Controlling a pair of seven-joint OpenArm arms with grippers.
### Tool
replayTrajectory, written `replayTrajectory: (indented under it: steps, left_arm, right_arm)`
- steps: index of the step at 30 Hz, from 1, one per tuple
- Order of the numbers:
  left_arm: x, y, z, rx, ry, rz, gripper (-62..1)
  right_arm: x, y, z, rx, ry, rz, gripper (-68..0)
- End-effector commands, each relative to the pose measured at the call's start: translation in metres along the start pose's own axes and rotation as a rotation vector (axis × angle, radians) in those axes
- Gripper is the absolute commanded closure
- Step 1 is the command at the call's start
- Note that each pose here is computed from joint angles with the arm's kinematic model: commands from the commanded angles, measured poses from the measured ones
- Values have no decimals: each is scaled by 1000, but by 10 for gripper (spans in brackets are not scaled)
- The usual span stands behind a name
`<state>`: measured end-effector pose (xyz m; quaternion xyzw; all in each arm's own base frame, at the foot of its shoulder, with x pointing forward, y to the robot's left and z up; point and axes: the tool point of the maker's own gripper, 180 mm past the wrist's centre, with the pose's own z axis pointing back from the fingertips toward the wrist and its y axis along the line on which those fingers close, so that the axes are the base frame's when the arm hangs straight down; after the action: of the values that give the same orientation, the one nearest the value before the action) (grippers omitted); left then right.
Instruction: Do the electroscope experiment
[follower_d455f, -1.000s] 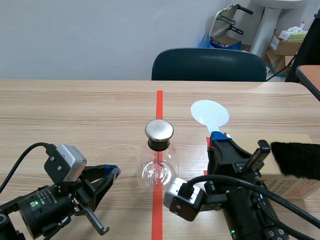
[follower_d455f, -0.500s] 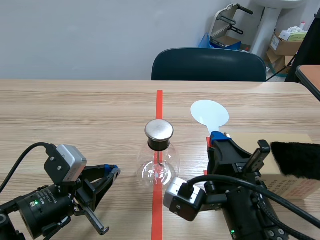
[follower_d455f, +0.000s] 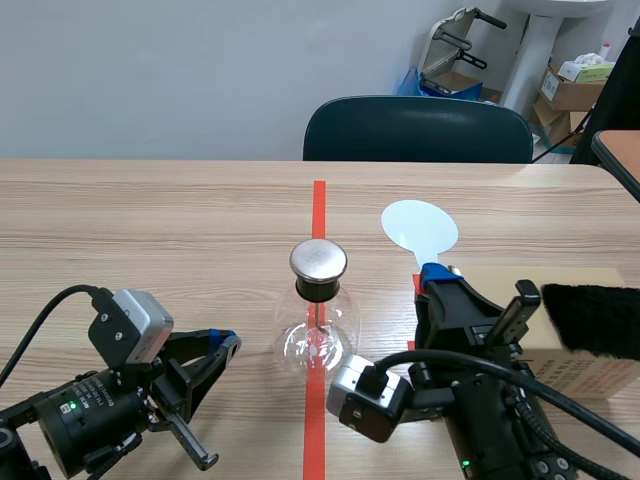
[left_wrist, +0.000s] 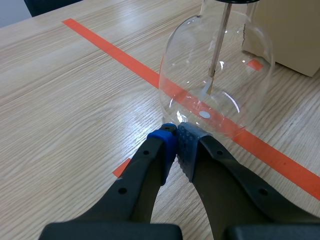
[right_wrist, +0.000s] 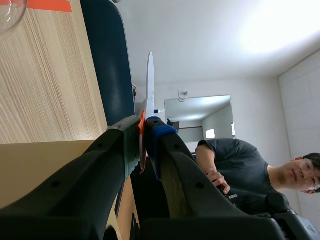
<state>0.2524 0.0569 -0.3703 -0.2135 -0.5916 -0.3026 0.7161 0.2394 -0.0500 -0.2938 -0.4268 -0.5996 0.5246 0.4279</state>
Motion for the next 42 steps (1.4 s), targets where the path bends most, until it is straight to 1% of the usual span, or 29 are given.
replayTrajectory:
  steps: [1,42]
  left_arm:
    - [7,1,0,-1,-26,-3,-29]
    - [4,-2,2,-3,-17,5,-29]
  right_arm:
    - [-3,-11,-3,-38,5,7,-11]
    - [-3,-10,-3,-38,4,8,-11]
